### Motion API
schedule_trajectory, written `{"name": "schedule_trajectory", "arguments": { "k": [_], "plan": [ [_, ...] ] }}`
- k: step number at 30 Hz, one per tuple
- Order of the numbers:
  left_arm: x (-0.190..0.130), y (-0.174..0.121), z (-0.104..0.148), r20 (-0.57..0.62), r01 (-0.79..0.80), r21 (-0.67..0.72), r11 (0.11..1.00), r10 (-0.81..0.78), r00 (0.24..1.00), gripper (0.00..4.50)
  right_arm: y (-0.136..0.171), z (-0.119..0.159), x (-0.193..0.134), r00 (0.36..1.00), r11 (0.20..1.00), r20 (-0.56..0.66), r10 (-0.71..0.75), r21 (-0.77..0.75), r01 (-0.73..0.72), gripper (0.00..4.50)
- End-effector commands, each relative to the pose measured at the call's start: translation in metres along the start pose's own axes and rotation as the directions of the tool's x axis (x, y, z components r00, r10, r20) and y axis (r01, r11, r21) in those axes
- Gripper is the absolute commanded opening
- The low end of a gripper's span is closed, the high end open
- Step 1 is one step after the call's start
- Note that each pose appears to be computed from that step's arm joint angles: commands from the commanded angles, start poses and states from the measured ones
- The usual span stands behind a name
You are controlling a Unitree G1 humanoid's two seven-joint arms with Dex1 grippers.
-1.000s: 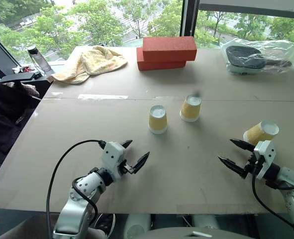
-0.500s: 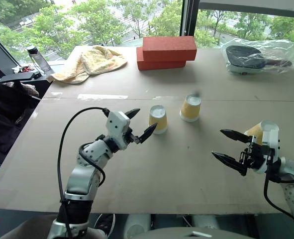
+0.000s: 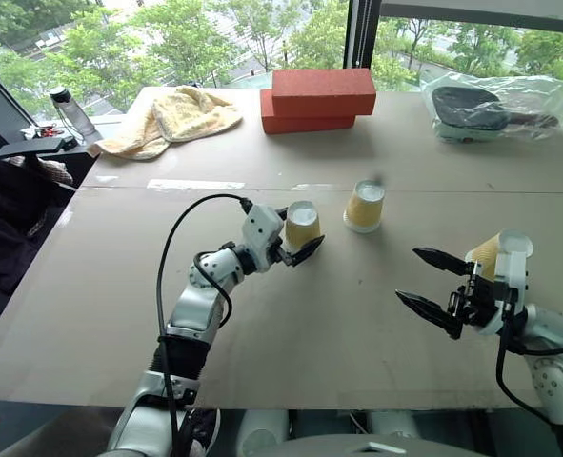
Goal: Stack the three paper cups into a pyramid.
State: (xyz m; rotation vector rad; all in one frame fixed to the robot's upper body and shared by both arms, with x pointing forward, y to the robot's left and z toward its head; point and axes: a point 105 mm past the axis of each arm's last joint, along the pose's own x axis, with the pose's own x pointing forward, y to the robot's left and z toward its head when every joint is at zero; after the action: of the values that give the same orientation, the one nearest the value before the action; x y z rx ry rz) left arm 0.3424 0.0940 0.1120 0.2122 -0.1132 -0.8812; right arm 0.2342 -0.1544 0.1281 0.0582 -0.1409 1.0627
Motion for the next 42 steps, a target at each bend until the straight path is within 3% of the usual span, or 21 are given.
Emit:
{"name": "schedule_trajectory", "arguments": {
  "k": [1,3,4,6,9,16,23,27,32,42],
  "plan": [
    [0.002,-0.004,0.010,0.052,0.048,0.016,0.999,-0.048,0.997,4.45,0.007,0.013,0.003,0.999,0.999,0.040,0.015,-0.045,-0.013,4.50],
    [0.002,-0.004,0.008,0.051,0.053,0.014,0.998,-0.054,0.997,4.45,0.008,0.013,0.003,0.999,0.999,0.041,0.013,-0.046,-0.011,4.50],
    [0.002,-0.003,0.008,0.051,0.053,0.015,0.998,-0.053,0.997,4.23,0.008,0.013,0.003,0.999,0.999,0.041,0.012,-0.046,-0.010,4.50],
    [0.002,-0.003,0.009,0.055,0.056,0.016,0.998,-0.057,0.997,3.65,0.009,0.013,0.002,0.999,0.999,0.042,0.009,-0.045,-0.007,4.50],
    [0.002,-0.004,0.010,0.052,0.073,0.018,0.997,-0.074,0.996,2.40,0.008,0.013,0.002,0.999,0.999,0.042,0.003,-0.044,-0.002,4.50],
    [-0.009,-0.033,0.014,0.050,0.245,0.030,0.969,-0.246,0.968,2.40,0.007,0.011,-0.003,0.999,0.999,0.033,-0.014,-0.044,0.015,4.50],
    [-0.025,-0.064,0.003,-0.026,0.401,0.075,0.913,-0.400,0.916,2.40,0.008,0.010,-0.013,1.000,0.999,0.004,-0.022,-0.034,0.022,4.50],
    [-0.035,-0.075,0.002,-0.020,0.463,0.035,0.886,-0.462,0.886,2.40,0.007,0.011,-0.014,1.000,0.999,-0.001,-0.025,-0.037,0.025,4.50],
    [-0.040,-0.079,0.005,-0.006,0.471,0.012,0.882,-0.471,0.882,4.43,0.003,0.011,-0.012,0.999,0.998,0.000,-0.043,-0.043,0.042,4.50],
    [-0.060,-0.054,0.062,0.045,0.316,0.060,0.947,-0.319,0.947,4.43,-0.043,0.000,0.022,0.975,0.970,-0.059,-0.216,-0.127,0.208,4.50]
  ]
}}
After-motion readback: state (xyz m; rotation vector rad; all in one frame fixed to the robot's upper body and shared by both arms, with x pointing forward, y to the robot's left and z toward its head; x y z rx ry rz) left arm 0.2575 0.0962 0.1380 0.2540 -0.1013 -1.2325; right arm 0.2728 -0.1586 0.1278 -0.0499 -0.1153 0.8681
